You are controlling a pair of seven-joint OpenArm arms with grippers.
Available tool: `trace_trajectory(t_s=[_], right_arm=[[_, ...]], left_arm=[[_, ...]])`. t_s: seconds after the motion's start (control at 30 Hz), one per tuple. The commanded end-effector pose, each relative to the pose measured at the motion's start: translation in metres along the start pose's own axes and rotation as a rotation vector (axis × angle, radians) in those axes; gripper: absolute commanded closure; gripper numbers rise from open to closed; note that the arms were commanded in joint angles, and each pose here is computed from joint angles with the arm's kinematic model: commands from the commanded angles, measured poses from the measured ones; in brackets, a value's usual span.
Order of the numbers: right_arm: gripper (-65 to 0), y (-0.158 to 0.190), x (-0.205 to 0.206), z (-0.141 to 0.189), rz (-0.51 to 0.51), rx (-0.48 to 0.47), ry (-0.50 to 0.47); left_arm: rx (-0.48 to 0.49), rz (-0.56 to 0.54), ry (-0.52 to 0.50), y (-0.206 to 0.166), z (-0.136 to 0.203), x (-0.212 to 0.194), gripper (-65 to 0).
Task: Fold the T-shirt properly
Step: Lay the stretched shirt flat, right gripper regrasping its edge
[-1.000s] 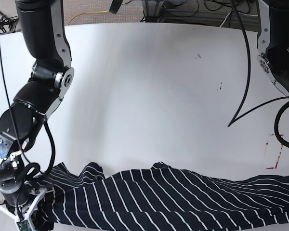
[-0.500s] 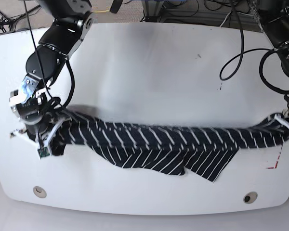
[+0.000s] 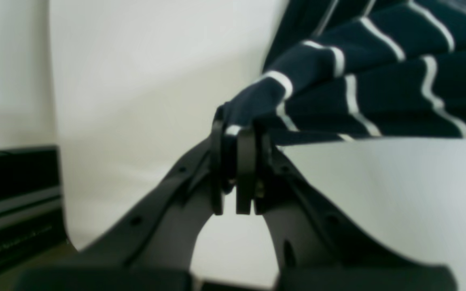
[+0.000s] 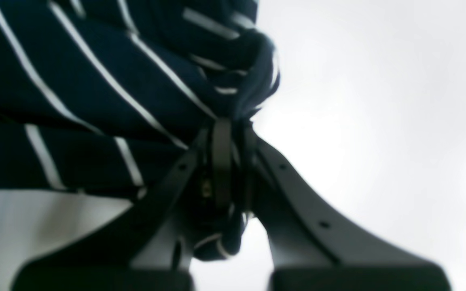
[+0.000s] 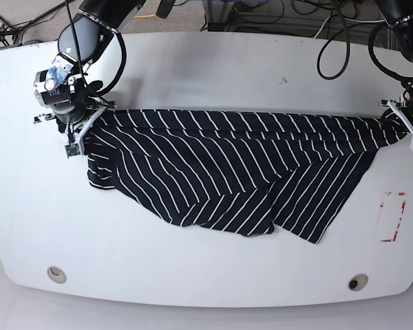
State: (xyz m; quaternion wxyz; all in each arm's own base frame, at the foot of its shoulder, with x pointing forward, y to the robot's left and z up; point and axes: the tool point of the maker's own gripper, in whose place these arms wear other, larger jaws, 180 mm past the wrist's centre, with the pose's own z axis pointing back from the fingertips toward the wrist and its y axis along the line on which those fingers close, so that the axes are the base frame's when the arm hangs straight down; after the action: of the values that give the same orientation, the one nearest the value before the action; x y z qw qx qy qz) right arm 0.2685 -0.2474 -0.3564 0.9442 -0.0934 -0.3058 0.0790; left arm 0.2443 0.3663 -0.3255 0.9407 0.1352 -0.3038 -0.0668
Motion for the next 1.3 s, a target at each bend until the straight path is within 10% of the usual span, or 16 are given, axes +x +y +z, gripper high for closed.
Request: trace_trajectory(t_s=[0.0,0.6,0.7,0.9,1.27], right_arm=[[0.0,-0.001,-0.012,0.005,-0.003,-0.019,0.02],[-1.4,0.013,-0.044,0.005,-0.009,0.014,0.09],[-11.6,0.014,-0.051,0.006,-0.004,0.015,0.103],[-55.8,0.008,-0.039,0.019,0.014,-0.019,0.06],[-56.6,0.006,0.046,0.016,-0.022,0.056,-0.182]], left_arm=[[0.041,-0.024,0.016,0.012,0.007,-0.007,0.0],[0.018,-0.042,0.05,0.004,0.008,-0.036,0.0],[0.018,-0.042,0.05,0.004,0.008,-0.036,0.0],[0.018,-0.041,0.05,0.004,0.008,-0.035,0.0],[0.018,-0.042,0.046,0.004,0.007,-0.034,0.0]])
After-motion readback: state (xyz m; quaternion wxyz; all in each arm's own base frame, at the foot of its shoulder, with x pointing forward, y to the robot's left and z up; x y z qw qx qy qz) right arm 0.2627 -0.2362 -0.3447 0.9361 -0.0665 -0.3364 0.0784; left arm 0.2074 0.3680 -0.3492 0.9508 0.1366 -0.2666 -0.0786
